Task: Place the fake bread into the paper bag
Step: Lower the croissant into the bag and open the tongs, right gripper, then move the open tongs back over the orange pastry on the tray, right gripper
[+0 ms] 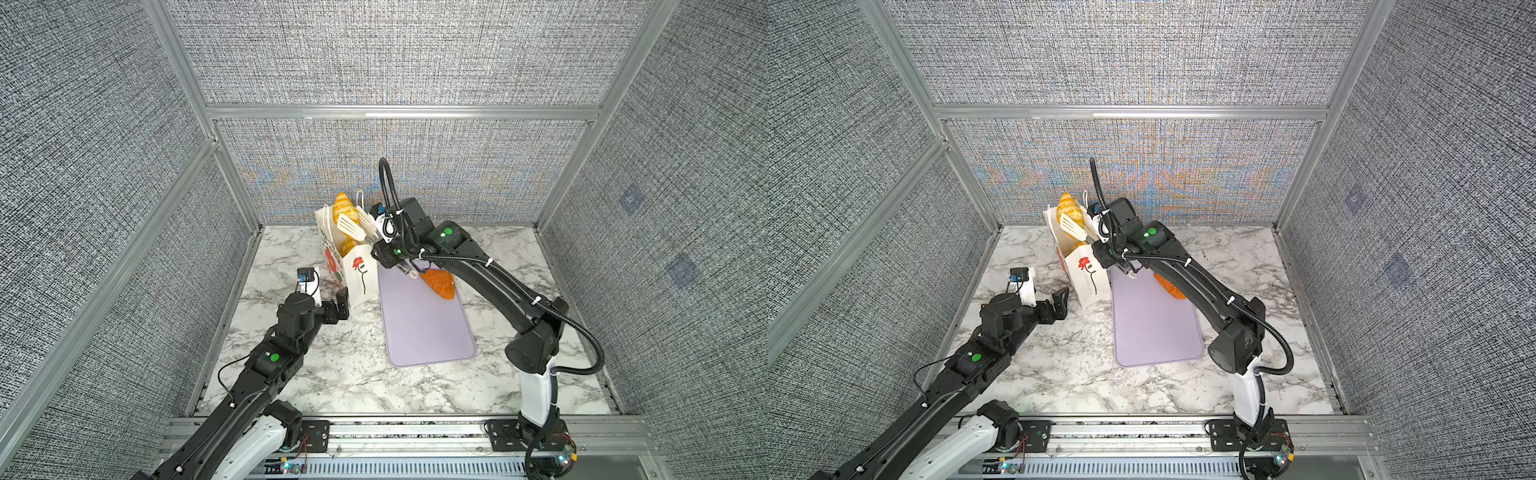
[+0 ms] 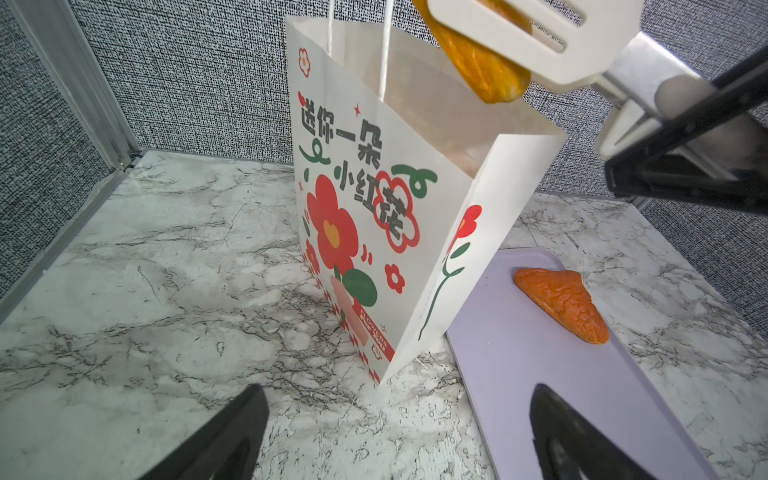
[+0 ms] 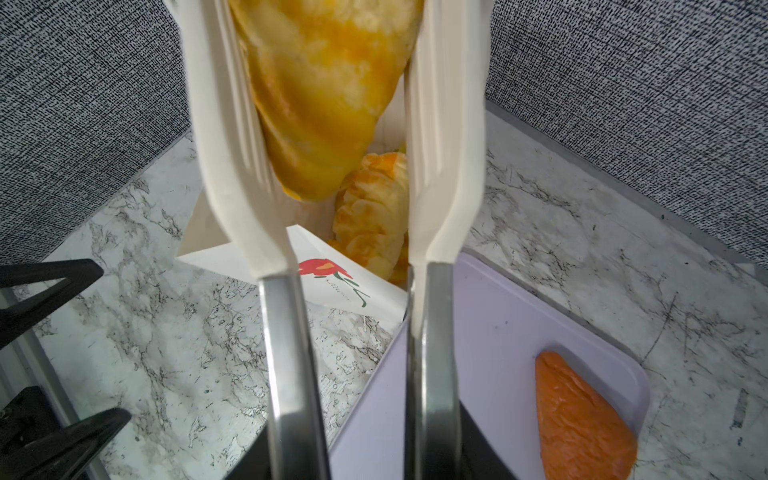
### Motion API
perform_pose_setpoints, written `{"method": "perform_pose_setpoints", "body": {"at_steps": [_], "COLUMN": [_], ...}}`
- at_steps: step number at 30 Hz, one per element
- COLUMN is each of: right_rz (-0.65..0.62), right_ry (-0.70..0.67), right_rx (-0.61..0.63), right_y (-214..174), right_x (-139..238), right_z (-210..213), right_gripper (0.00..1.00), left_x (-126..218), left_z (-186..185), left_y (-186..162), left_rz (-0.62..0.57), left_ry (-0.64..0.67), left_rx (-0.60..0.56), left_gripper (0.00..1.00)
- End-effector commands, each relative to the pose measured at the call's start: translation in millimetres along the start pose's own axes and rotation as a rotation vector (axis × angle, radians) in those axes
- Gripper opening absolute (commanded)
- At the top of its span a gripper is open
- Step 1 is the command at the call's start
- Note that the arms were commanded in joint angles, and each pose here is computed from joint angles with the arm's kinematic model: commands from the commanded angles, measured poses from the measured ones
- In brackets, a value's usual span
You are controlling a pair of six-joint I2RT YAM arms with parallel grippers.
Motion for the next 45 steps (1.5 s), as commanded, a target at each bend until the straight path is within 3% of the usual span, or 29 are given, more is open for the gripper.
{"method": "perform_pose_setpoints", "body": {"at_steps": [1,9,20,30,45], "right_rz": [-0.005,-0.013,-0.048,-0.048,0.062], "right_ry": [-0.012,-0.029,-0.073,-0.193,-0.394], "right_rx": [-0.003,0.005,0.018,0.014,-0.050], "right_y": [2.3,3.0,-4.5,-40.3,-108.7], "right_x": [1.4,9.0,47.3,82.7,97.0], "right_z": [-2.1,-3.3,-2.6,-18.0,-58.6], "right_gripper": [0.51,0.63,0.63,0.63,0.64], "left_x": [-1.8,3.6,8.9,13.9,-0.1], "left_z": [-1.1,-1.0,-8.5,-18.9,-56.2], "left_y": [-1.9,-0.5,-8.2,3.2,-16.0], "left_rz": [0.012,-0.010,-0.021,-0.086,-0.026], "left_ry": [-0.012,-0.028,-0.153,-0.224,-0.297], "left_rx": [-0.008,0.002,0.030,0.042,0.004], "left_gripper": [1.00,0.99,0.99,0.99,0.99]}}
Point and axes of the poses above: each gripper's point midway between its finger pads, its own x axis back along the fingers, its own z axis along the line the jaws close on, y = z × x, the point moved 8 cm from there along x, back along the fingers, and after that the axes turned 3 degrees about x, right-handed, at the moved point
